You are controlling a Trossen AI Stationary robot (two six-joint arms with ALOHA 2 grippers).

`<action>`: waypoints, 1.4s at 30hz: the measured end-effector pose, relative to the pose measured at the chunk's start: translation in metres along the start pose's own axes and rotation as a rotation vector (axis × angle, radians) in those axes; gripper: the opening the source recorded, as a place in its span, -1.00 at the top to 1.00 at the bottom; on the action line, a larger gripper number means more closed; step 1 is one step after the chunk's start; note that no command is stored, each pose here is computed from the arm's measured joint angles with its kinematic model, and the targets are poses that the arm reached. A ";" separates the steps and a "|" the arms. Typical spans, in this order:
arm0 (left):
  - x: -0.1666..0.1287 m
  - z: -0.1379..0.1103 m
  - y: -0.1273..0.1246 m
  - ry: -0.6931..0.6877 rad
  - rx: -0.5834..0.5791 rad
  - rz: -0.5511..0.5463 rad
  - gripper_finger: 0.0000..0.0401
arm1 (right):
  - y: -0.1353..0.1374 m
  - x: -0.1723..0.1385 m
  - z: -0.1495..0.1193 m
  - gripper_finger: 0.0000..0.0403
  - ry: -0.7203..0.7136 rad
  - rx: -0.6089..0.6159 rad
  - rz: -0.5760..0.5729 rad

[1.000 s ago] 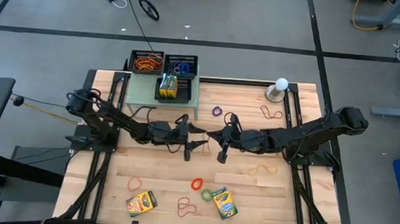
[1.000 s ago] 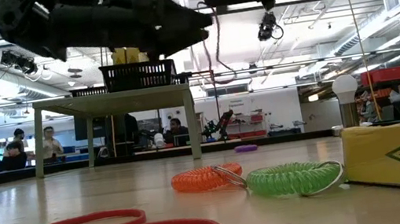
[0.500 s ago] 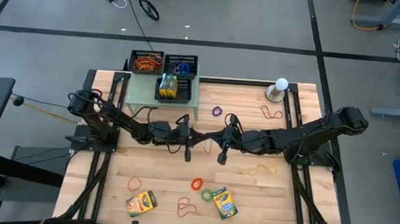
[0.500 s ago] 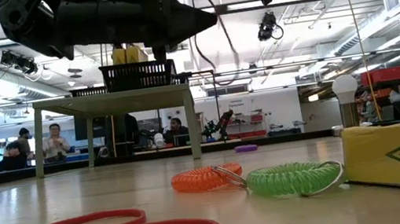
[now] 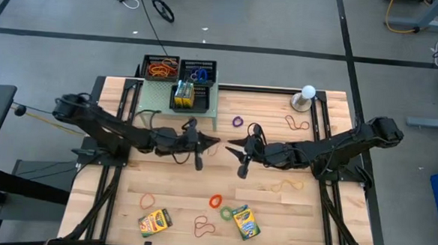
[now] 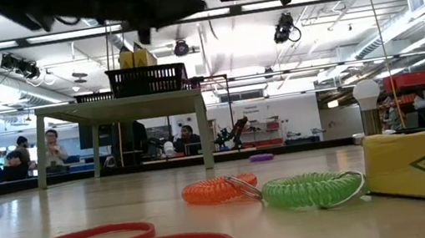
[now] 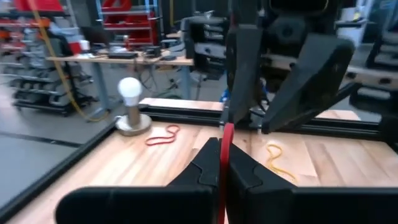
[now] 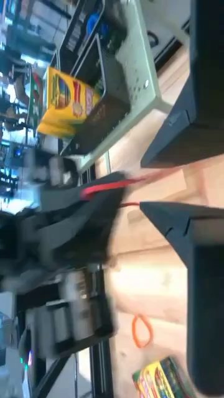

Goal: Pick & Place Office Desk Supplies
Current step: Put the red rubber band into the top left black bin on the shelf

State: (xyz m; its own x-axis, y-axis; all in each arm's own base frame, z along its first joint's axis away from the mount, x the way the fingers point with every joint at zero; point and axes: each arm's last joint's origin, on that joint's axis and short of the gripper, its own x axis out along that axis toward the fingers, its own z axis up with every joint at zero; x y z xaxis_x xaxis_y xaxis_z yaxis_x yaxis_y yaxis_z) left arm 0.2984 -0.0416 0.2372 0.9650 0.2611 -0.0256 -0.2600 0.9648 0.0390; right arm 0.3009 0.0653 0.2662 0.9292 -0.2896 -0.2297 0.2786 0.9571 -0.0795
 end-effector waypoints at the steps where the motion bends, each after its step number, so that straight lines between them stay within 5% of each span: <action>1: -0.005 0.005 0.001 0.002 0.000 0.014 0.98 | 0.000 0.000 0.000 0.44 0.001 -0.001 -0.011; 9: -0.046 0.050 0.023 -0.028 0.008 0.119 0.98 | -0.001 0.000 -0.002 0.31 0.017 -0.036 -0.036; 14: -0.076 0.091 0.045 -0.085 0.076 0.211 0.98 | -0.001 0.000 -0.002 0.52 0.018 -0.059 -0.036; 21: -0.115 0.137 0.098 -0.160 0.155 0.512 0.98 | -0.001 0.000 -0.002 0.89 0.020 -0.074 -0.034; 29: -0.126 0.135 0.161 -0.108 0.216 0.806 0.98 | 0.000 0.000 -0.003 0.91 0.025 -0.093 0.009; 42: -0.109 0.094 0.257 0.062 0.107 0.851 0.98 | 0.000 0.000 -0.003 0.96 0.031 -0.097 0.014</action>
State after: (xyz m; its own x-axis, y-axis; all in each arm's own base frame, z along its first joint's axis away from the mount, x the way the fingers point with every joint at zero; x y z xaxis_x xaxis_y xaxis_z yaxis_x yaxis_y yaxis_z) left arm 0.1293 0.1751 0.3441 0.4386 0.8987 0.0004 -0.8866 0.4326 0.1634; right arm 0.3001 0.0654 0.2631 0.9244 -0.2780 -0.2612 0.2398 0.9560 -0.1690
